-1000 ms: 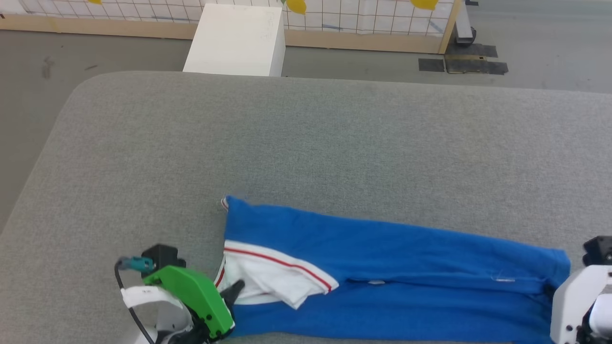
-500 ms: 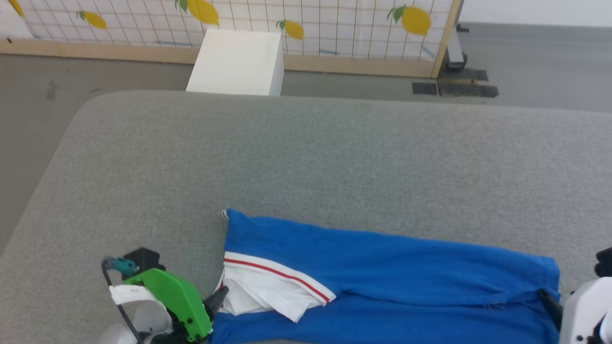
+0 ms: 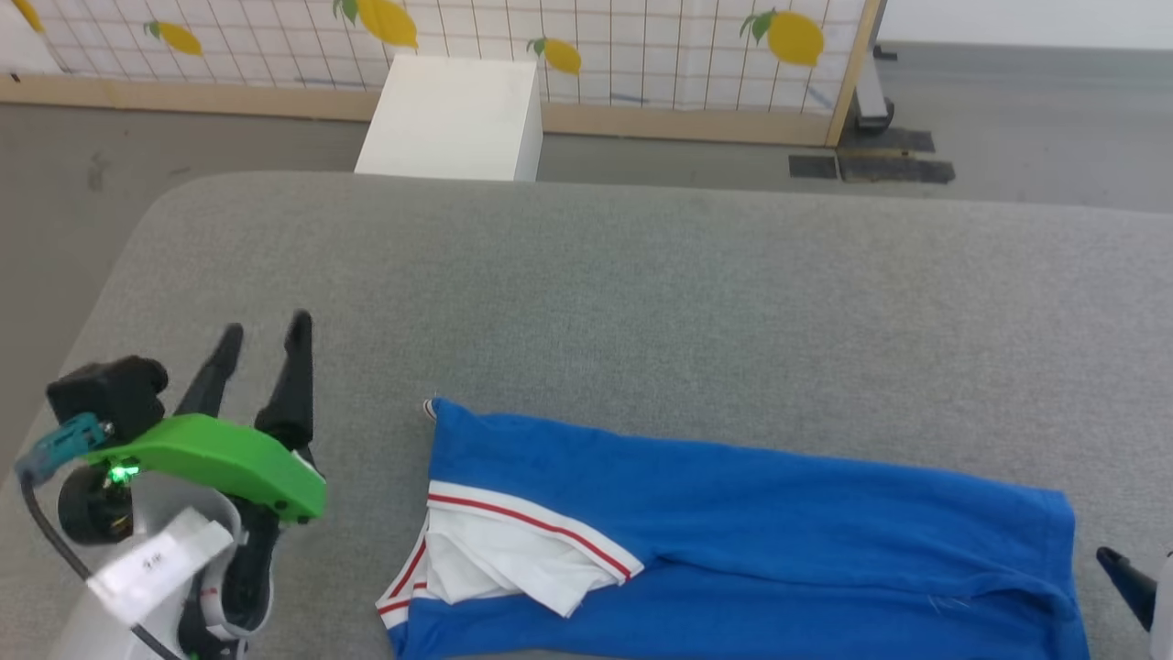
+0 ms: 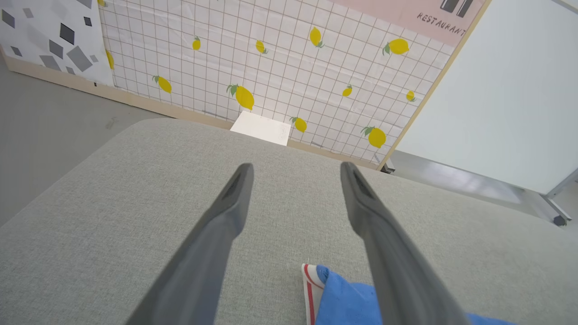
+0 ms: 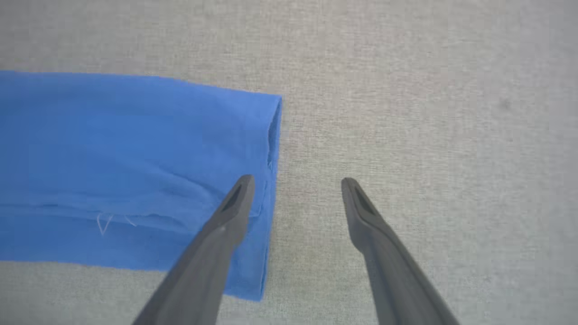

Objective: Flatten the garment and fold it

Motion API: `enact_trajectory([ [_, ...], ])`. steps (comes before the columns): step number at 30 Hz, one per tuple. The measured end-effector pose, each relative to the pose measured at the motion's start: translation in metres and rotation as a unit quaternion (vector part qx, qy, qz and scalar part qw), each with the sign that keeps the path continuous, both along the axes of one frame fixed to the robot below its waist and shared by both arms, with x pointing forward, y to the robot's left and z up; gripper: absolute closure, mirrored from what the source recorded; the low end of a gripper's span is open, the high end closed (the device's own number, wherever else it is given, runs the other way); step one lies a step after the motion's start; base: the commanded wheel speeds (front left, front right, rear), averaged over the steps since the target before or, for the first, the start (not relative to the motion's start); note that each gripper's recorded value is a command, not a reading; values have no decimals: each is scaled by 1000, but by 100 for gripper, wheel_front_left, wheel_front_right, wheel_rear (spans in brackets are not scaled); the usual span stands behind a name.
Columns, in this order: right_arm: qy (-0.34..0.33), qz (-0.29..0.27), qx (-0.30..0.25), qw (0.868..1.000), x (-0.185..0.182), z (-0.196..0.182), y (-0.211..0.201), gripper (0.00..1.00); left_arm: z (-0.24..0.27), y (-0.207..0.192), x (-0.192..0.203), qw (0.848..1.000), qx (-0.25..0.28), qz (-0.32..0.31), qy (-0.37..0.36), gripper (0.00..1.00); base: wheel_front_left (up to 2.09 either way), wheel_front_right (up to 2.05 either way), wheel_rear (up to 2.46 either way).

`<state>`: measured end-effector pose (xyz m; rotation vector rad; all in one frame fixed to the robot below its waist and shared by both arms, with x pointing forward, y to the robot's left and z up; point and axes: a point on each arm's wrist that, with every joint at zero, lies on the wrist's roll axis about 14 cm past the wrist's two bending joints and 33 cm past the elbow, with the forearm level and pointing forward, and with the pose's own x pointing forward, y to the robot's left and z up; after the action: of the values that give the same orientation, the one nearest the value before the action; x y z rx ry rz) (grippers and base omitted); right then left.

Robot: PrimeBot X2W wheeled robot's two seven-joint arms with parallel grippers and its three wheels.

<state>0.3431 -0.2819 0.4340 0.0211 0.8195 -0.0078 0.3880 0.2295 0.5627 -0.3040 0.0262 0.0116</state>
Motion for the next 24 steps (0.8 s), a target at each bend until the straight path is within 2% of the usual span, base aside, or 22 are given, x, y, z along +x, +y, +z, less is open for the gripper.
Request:
enact_trajectory([
  [5, 54, 25, 7, 998, -3, -28, 8, 0, 4, 0, 6, 995, 53, 12, -86, 0, 0, 0, 0],
  [11, 102, 35, 27, 994, -8, -57, 18, 0, -4, -1, 14, 990, 95, 22, -100, 0, 0, 0, 0],
  [24, 110, 96, 50, 988, 6, -63, 55, 0, -8, -6, 17, 989, 98, 25, -110, 0, 0, 0, 0],
])
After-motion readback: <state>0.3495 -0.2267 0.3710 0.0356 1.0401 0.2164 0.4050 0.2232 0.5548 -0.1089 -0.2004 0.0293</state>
